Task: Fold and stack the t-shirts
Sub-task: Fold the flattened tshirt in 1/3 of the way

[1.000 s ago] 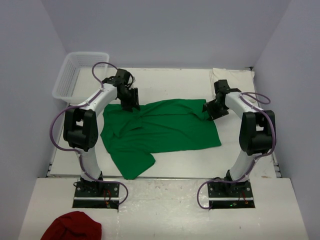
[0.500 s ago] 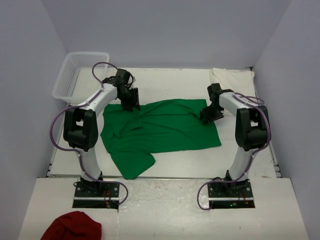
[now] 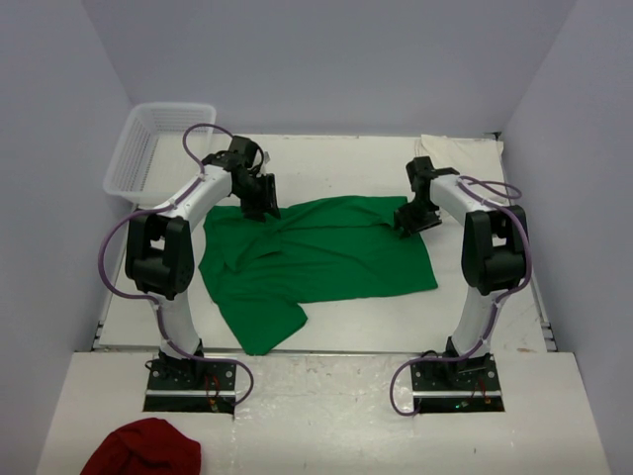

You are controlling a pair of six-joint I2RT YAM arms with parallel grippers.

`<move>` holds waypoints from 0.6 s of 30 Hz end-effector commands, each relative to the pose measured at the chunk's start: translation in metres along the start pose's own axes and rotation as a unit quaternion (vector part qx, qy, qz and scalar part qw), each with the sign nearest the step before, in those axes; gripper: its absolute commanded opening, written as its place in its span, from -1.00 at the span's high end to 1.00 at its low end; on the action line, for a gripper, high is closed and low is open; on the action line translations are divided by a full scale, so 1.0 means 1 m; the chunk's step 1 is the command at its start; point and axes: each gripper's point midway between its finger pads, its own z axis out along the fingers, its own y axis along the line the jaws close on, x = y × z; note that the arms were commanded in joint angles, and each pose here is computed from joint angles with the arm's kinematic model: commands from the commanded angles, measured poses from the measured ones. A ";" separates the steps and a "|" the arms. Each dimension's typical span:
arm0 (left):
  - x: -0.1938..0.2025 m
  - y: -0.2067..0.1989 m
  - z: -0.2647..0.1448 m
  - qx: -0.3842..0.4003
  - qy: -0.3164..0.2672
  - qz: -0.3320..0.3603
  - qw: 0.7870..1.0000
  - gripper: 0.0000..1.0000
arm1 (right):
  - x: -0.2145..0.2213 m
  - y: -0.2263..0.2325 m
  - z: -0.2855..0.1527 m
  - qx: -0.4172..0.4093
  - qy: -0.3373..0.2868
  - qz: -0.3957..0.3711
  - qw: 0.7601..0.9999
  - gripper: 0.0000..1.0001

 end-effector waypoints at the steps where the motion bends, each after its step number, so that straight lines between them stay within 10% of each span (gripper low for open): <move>1: -0.010 -0.014 -0.016 0.029 -0.026 0.018 0.999 0.03 | -0.006 -0.003 -0.004 0.011 -0.020 0.016 1.000 0.26; 18: -0.003 -0.013 -0.014 0.036 -0.018 0.013 0.999 0.03 | -0.015 0.008 -0.014 0.011 -0.032 0.012 0.999 0.04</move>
